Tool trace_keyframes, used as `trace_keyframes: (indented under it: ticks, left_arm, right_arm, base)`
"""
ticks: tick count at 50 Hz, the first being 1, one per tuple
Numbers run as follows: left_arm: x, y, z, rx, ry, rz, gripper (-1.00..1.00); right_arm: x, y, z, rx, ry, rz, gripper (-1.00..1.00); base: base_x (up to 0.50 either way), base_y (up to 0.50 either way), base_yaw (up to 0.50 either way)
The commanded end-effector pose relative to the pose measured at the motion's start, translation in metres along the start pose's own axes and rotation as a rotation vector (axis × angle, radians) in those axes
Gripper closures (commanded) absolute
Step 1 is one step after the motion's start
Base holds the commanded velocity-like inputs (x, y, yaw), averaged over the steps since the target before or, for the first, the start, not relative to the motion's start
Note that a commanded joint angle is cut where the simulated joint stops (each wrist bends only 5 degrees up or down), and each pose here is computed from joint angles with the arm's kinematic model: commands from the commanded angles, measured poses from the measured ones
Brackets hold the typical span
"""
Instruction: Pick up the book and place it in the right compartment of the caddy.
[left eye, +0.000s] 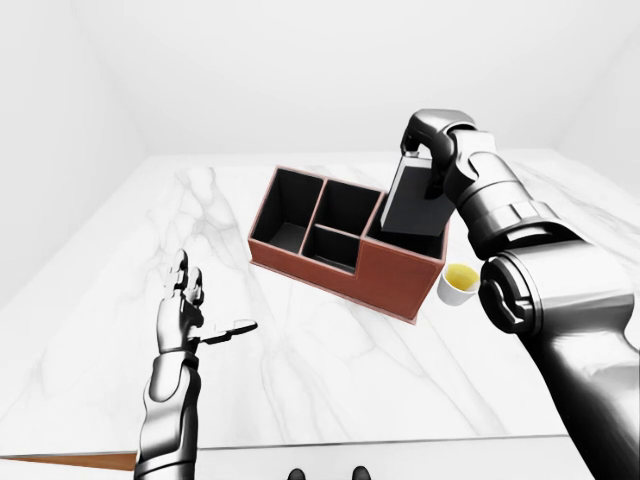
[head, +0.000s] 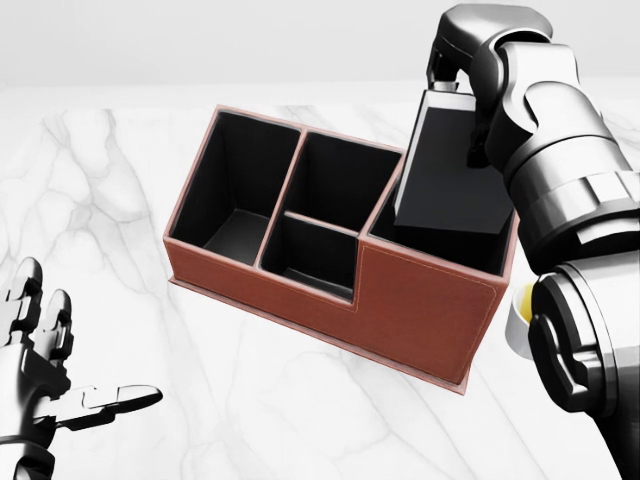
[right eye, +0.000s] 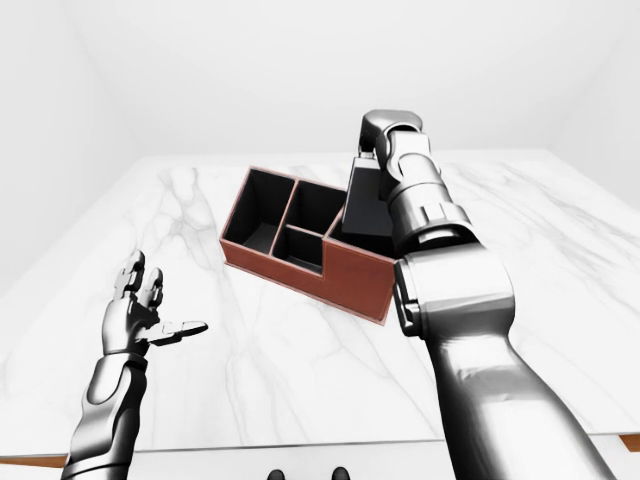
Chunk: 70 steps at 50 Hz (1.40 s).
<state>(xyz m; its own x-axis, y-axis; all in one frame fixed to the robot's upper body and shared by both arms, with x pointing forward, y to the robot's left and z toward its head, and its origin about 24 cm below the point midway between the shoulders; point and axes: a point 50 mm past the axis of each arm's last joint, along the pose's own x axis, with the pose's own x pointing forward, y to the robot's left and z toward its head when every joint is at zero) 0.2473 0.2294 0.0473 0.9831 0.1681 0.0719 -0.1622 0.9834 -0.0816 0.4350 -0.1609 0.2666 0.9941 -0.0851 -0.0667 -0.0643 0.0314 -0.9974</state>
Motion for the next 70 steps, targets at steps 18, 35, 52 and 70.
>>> trace_keyframes:
  ticks: [18,35,52,70]
  left_arm:
    - [0.006,0.003,-0.004,0.001,0.021,0.010,-1.00]
    - [0.009,0.005,-0.001,0.002,0.013,0.013,-1.00]
    - [0.014,0.011,-0.009,0.001,0.052,0.033,-1.00]
    - [0.019,0.016,-0.019,-0.003,0.103,0.045,-1.00]
  right_arm:
    - [0.001,0.002,-0.003,-0.030,0.010,-0.071,1.00]
    - [0.001,0.009,-0.004,-0.024,0.015,-0.087,1.00]
    - [0.002,0.024,-0.003,-0.036,0.014,-0.069,1.00]
    - [0.003,0.038,-0.004,-0.041,0.016,-0.039,1.00]
  base:
    - [0.00,0.00,0.00]
    - [0.00,0.00,0.00]
    - [0.00,0.00,0.00]
    - [0.00,0.00,0.00]
